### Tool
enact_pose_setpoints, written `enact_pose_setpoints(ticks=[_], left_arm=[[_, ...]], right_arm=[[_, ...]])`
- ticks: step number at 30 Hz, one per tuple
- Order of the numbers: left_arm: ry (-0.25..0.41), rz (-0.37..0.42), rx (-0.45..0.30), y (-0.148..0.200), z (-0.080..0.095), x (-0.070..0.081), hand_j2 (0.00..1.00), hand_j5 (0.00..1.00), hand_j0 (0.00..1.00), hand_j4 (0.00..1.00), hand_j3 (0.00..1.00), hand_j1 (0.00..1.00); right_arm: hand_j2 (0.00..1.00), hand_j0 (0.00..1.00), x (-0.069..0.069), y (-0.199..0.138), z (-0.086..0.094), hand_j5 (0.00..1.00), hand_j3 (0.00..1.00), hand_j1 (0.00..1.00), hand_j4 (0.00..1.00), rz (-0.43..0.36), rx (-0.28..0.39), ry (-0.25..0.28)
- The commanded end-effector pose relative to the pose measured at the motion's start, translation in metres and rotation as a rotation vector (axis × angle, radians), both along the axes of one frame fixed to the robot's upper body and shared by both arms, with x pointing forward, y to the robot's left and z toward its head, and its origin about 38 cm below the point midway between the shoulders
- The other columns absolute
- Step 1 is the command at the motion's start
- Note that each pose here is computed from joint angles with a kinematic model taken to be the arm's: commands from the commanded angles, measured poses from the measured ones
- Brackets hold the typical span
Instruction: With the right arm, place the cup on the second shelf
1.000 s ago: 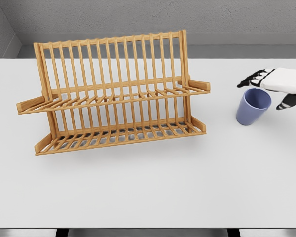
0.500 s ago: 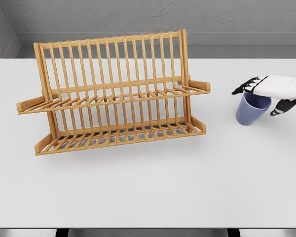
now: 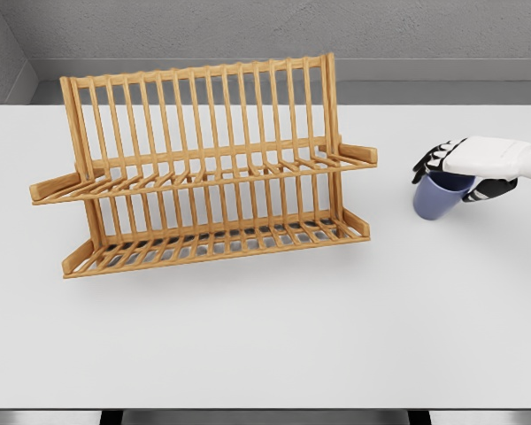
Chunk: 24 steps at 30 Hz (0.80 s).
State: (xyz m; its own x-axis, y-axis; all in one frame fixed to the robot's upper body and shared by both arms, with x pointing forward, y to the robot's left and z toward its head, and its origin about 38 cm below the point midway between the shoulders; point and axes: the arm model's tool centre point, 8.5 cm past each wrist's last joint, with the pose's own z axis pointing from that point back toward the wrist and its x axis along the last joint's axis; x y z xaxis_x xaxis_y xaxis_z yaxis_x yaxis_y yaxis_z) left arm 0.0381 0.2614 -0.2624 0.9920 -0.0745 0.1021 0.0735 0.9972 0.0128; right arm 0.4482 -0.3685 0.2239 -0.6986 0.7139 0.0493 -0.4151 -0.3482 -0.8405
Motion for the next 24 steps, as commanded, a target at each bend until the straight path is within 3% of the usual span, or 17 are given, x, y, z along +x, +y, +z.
enact_pose_setpoints(ticks=[1, 17, 21, 24], left_arm=[[0.0, 0.0, 0.0, 0.0, 0.0, 0.0, 1.0, 1.0, 1.0, 1.0, 1.0, 1.0], [0.0, 0.0, 0.0, 0.0, 0.0, 0.0, 1.0, 1.0, 1.0, 1.0, 1.0, 1.0], [0.0, 0.0, 0.0, 0.0, 0.0, 0.0, 1.0, 1.0, 1.0, 1.0, 1.0, 1.0], [0.0, 0.0, 0.0, 0.0, 0.0, 0.0, 1.0, 1.0, 1.0, 1.0, 1.0, 1.0]], right_arm=[[0.71, 0.71, 0.0, 0.001, 0.001, 0.71, 0.71, 0.71, 0.71, 0.0, 0.006, -0.001], [0.66, 0.66, 0.012, 0.002, 0.034, 0.66, 0.66, 0.66, 0.66, -0.002, 0.019, -0.073], [0.66, 0.66, 0.017, 0.002, 0.054, 0.66, 0.66, 0.66, 0.66, -0.006, 0.035, -0.12], [0.65, 0.65, 0.019, 0.006, 0.055, 0.65, 0.65, 0.65, 0.65, 0.001, 0.047, -0.126]])
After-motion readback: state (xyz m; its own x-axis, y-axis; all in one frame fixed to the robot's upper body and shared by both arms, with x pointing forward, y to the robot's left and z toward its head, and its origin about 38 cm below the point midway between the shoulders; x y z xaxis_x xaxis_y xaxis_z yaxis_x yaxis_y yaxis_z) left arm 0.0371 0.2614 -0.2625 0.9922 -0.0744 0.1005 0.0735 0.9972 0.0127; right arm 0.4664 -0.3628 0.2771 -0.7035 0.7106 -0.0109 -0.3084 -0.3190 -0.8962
